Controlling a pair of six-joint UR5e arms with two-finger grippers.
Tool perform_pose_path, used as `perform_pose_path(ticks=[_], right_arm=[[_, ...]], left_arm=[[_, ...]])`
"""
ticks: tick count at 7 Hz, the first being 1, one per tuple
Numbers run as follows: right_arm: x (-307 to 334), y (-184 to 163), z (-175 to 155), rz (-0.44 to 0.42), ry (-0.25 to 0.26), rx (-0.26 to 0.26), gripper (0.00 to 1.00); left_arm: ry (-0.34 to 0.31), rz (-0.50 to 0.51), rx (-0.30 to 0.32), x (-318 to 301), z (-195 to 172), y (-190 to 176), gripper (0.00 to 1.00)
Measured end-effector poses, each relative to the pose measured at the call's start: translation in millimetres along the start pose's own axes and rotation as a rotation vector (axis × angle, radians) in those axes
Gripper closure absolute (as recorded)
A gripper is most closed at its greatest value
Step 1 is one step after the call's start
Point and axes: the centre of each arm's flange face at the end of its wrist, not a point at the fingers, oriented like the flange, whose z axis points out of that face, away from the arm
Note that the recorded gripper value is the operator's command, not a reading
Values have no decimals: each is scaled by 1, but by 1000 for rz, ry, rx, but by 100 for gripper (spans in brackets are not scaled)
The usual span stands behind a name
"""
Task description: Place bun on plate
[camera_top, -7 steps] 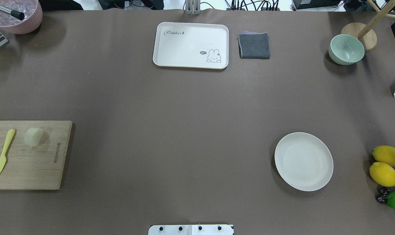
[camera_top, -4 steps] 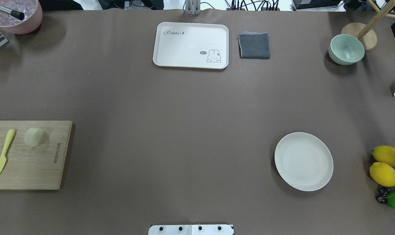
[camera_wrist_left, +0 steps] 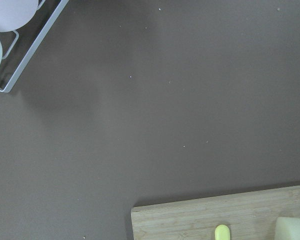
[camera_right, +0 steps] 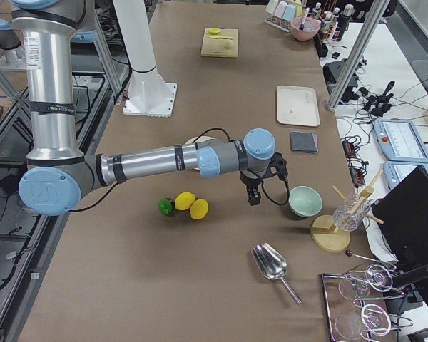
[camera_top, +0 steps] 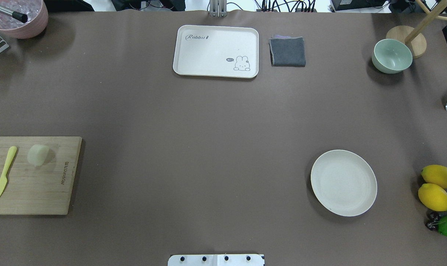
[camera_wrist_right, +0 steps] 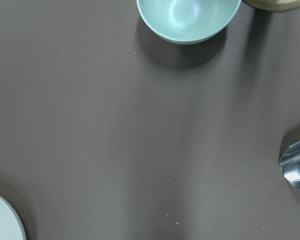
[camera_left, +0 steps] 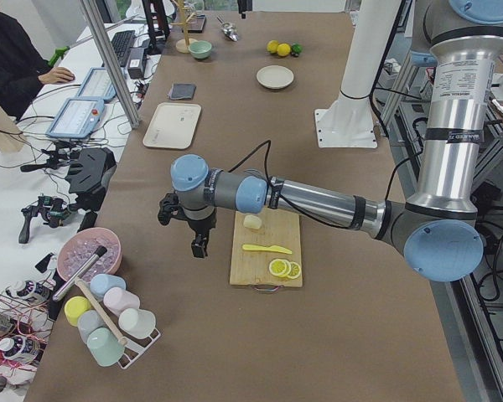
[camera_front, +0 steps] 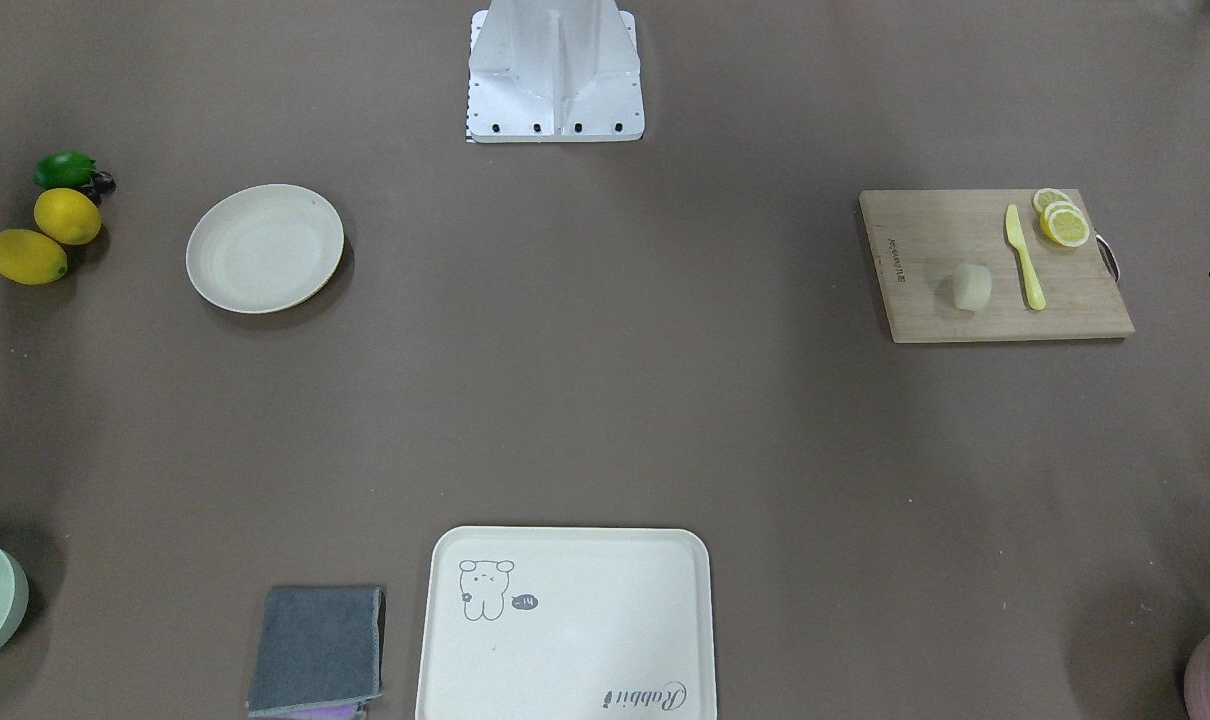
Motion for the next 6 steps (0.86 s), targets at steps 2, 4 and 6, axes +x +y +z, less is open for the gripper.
perform_pose_path(ticks=[2,4,6], right_arm=[[-11,4,11,22,-44,-24,2],[-49,-1,34,112,-64,-36,6],[-114,1,85,179,-71,-18,11]], left_arm=[[2,8,8,4,-4,0,2],[5,25,21,10,-7,-2,2],[6,49,42,12,-8,-4,2]])
